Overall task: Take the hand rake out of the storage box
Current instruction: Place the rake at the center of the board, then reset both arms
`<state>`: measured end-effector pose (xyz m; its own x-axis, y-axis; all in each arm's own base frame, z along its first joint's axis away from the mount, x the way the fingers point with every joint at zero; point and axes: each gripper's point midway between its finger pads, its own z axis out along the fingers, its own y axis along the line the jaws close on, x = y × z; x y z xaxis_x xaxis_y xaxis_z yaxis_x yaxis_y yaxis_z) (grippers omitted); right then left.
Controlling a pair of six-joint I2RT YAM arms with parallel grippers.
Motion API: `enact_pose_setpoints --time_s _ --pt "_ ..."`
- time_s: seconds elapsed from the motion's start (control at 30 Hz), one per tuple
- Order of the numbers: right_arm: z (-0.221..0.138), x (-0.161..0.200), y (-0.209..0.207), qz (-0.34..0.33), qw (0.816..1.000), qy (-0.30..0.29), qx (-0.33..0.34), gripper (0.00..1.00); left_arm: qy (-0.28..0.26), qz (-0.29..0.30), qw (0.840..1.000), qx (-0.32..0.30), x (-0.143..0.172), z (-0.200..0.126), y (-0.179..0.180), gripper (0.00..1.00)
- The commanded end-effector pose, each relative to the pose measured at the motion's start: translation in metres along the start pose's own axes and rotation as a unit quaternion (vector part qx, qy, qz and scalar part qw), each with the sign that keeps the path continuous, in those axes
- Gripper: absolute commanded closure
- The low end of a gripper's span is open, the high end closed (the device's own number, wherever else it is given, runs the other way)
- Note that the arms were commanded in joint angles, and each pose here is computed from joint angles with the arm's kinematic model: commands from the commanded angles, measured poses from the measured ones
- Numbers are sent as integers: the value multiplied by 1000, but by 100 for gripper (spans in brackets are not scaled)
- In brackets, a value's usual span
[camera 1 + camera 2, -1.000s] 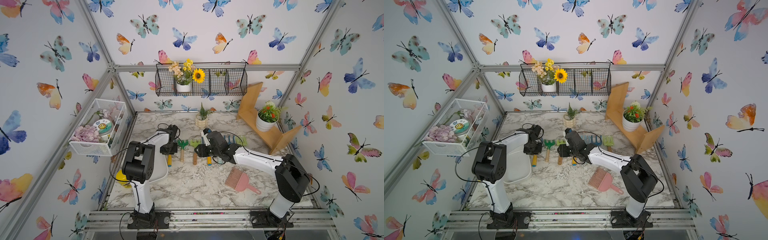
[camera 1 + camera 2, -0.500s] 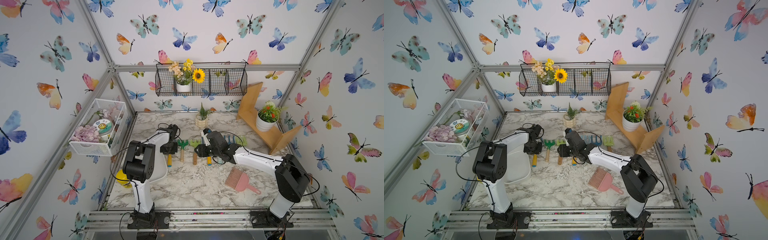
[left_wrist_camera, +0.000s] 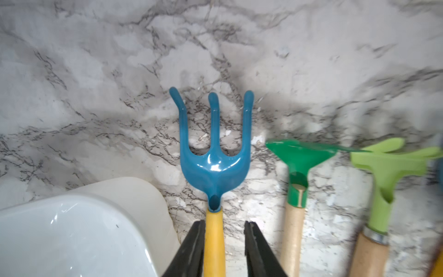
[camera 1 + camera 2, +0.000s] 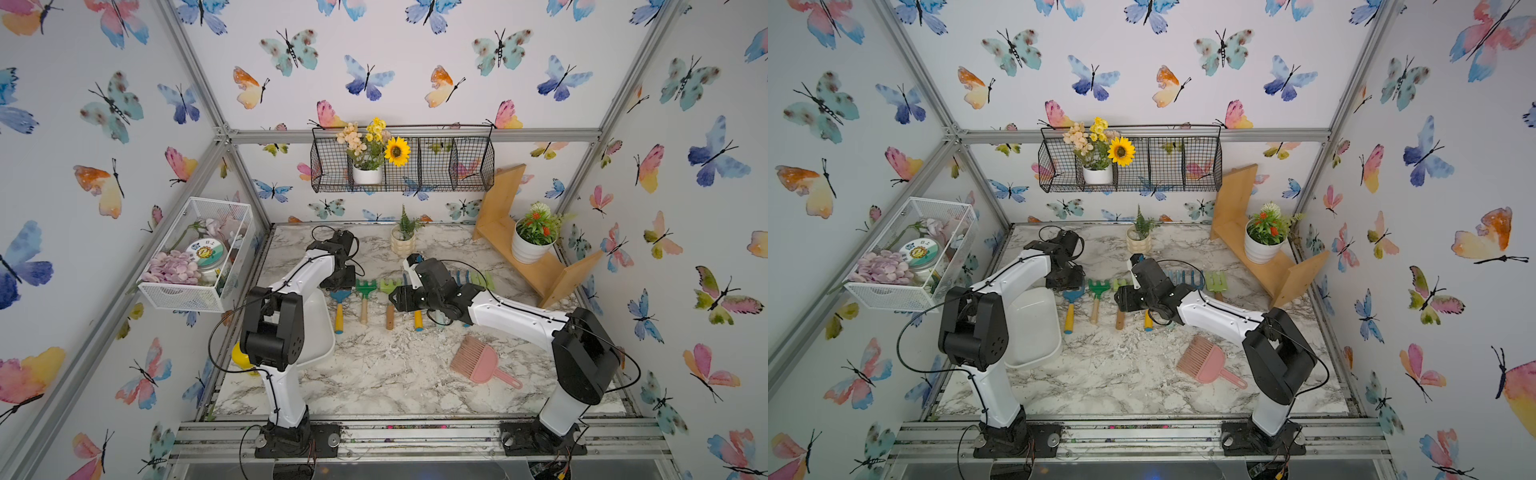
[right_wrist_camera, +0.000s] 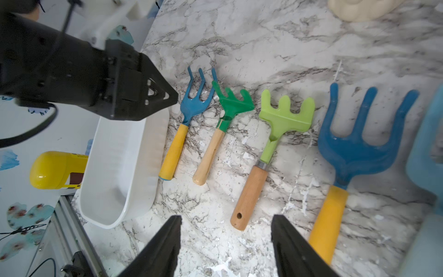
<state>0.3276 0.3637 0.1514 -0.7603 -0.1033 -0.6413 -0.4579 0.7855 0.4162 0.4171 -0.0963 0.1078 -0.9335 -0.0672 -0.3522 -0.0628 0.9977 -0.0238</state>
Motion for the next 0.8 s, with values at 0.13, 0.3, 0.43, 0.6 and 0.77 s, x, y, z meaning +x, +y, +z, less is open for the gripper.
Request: enact_pose_setpoints --time_s 0.13,0.3,0.43,0.6,0.77 --pt "-55 -54 -78 -36 989 -74 121 2 -176 -16 977 118 -43 -93 -26 65" --pt "-97 -78 -159 -17 973 -118 199 2 -270 -13 956 112 -35 -120 -10 18" --pt "-125 -85 -216 4 958 -153 242 2 -320 -38 945 47 -21 -120 25 1" --pt "-152 -77 -278 9 937 -183 298 2 -356 -62 932 -3 -4 -104 65 1" --pt "-169 -55 -319 -3 920 -206 332 2 -377 -109 920 -13 10 -73 111 1"
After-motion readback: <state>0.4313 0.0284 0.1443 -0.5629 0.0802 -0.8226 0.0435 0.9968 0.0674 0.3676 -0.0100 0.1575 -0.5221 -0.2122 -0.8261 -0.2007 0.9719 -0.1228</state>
